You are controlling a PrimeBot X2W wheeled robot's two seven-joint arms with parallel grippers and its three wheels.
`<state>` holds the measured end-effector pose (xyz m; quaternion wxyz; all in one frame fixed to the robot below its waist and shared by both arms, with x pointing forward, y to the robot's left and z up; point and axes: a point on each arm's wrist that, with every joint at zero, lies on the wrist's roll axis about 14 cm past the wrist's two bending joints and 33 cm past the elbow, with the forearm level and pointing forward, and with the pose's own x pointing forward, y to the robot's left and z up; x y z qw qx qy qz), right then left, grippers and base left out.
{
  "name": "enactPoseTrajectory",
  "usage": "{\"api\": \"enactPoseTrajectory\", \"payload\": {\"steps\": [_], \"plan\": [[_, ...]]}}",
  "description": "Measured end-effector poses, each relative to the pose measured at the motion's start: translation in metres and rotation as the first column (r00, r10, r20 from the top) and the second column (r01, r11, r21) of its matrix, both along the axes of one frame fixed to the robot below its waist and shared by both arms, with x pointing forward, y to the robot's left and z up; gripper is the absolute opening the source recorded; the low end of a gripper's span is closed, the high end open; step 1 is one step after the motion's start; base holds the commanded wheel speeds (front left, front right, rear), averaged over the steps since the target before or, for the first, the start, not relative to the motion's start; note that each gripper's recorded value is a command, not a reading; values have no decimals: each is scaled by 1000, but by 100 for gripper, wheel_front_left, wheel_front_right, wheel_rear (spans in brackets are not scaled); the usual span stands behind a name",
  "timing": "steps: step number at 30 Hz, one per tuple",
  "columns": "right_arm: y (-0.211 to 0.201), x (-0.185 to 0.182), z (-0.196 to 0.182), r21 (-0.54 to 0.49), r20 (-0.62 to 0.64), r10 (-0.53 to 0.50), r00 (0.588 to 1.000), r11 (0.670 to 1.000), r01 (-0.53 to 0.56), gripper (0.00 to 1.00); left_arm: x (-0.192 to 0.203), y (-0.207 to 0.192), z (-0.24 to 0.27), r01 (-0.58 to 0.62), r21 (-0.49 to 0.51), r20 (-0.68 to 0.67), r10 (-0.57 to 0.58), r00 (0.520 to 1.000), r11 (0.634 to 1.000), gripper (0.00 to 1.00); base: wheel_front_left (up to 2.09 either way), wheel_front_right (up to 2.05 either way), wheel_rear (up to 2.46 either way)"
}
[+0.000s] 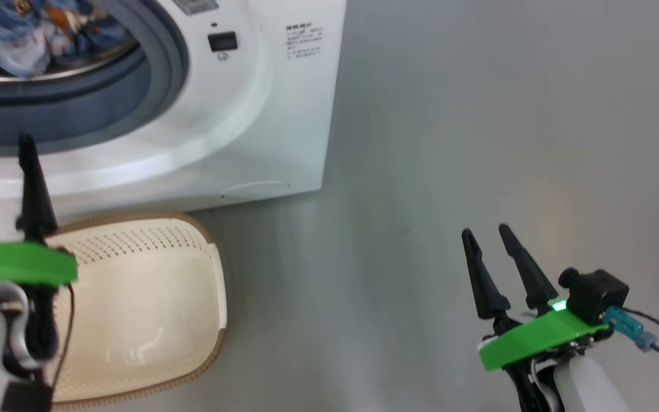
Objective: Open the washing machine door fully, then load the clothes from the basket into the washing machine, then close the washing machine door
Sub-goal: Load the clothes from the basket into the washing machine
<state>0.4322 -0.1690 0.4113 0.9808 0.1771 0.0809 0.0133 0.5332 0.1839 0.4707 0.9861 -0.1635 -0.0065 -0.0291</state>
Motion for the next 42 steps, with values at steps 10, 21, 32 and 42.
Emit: {"api": "enactPoseTrajectory", "payload": {"steps": [10, 21, 32, 42], "plan": [[-1, -21, 26, -18, 54, 0, 999, 1000, 1, 100, -63, 8, 9, -52, 50, 9, 51, 999, 997, 100, 0, 0, 0], [-6, -35, 63, -47, 153, -7, 988, 999, 14, 100, -120, 7, 28, -79, 131, 60, 72, 996, 988, 100, 0, 0, 0], [-6, -54, 79, -84, 196, 1, 981, 996, 16, 100, -159, 17, 28, -109, 192, 52, 101, 994, 975, 100, 0, 0, 0], [-6, -69, 91, -97, 230, 3, 973, 995, 20, 100, -190, 26, 25, -144, 222, 32, 140, 990, 964, 100, 0, 0, 0]]}}
